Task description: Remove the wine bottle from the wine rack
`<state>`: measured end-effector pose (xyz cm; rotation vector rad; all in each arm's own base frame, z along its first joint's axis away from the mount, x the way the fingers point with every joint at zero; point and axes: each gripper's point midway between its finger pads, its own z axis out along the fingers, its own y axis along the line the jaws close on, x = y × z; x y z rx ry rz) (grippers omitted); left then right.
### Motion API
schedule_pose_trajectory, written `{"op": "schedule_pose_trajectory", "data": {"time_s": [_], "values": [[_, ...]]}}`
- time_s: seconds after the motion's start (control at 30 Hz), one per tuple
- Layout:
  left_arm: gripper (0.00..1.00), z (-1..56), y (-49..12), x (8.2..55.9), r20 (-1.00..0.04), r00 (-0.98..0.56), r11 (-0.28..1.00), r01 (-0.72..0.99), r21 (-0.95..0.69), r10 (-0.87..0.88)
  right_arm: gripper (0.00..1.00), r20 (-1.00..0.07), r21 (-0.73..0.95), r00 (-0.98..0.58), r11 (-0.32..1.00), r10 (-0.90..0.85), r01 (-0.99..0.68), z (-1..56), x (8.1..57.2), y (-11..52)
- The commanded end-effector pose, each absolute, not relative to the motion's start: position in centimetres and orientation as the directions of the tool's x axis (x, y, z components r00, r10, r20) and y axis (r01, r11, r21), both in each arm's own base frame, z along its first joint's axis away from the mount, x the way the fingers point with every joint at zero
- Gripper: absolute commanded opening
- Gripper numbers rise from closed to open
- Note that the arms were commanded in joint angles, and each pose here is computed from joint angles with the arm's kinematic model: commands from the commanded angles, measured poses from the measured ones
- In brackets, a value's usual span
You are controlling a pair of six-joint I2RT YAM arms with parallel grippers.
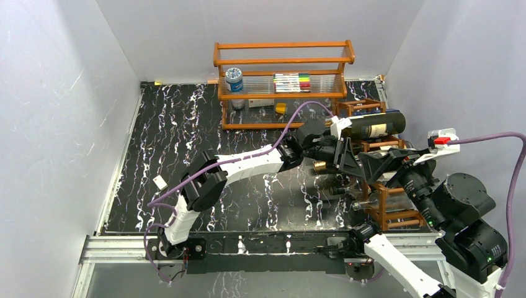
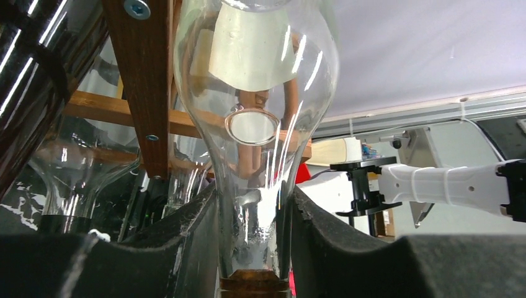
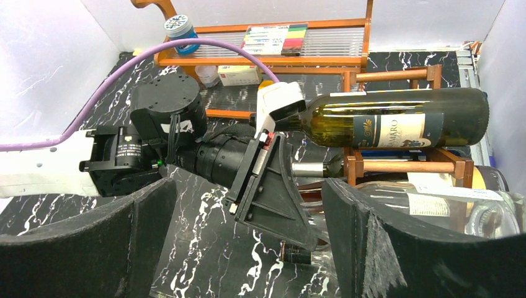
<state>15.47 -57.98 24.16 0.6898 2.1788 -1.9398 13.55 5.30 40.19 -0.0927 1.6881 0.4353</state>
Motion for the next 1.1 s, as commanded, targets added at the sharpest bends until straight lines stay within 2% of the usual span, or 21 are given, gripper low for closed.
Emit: {"op": "schedule_pose_trajectory", "data": {"time_s": [0.0, 0.1, 0.2, 0.47, 1.07], "values": [[0.00, 29.9, -57.4, 14.1, -0.440, -0.875, -0.128, 0.422, -0.898, 0.202, 0.98, -0.971, 0.235, -0.111, 0.917, 0.210, -0.322, 42.2, 14.0, 5.5], [0.00, 32.2, -56.9, 14.3, -0.441, -0.888, -0.187, 0.414, -0.891, 0.135, 0.98, -0.971, 0.237, -0.110, 0.915, 0.212, -0.326, 42.2, 14.0, 5.6], [0.00, 33.4, -56.6, 14.7, -0.427, -0.898, -0.193, 0.404, -0.894, 0.101, 0.98, -0.971, 0.238, -0.108, 0.913, 0.213, -0.331, 42.3, 14.0, 5.7], [0.00, 35.5, -56.1, 14.4, -0.388, -0.916, -0.287, 0.347, -0.893, 0.099, 0.98, -0.970, 0.240, -0.105, 0.911, 0.217, -0.334, 42.5, 13.9, 5.7], [0.00, 38.8, -54.7, 14.6, -0.382, -0.922, -0.363, 0.335, -0.869, 0.063, 0.98, -0.971, 0.239, -0.089, 0.909, 0.222, -0.342, 43.3, 14.1, 5.9]]}}
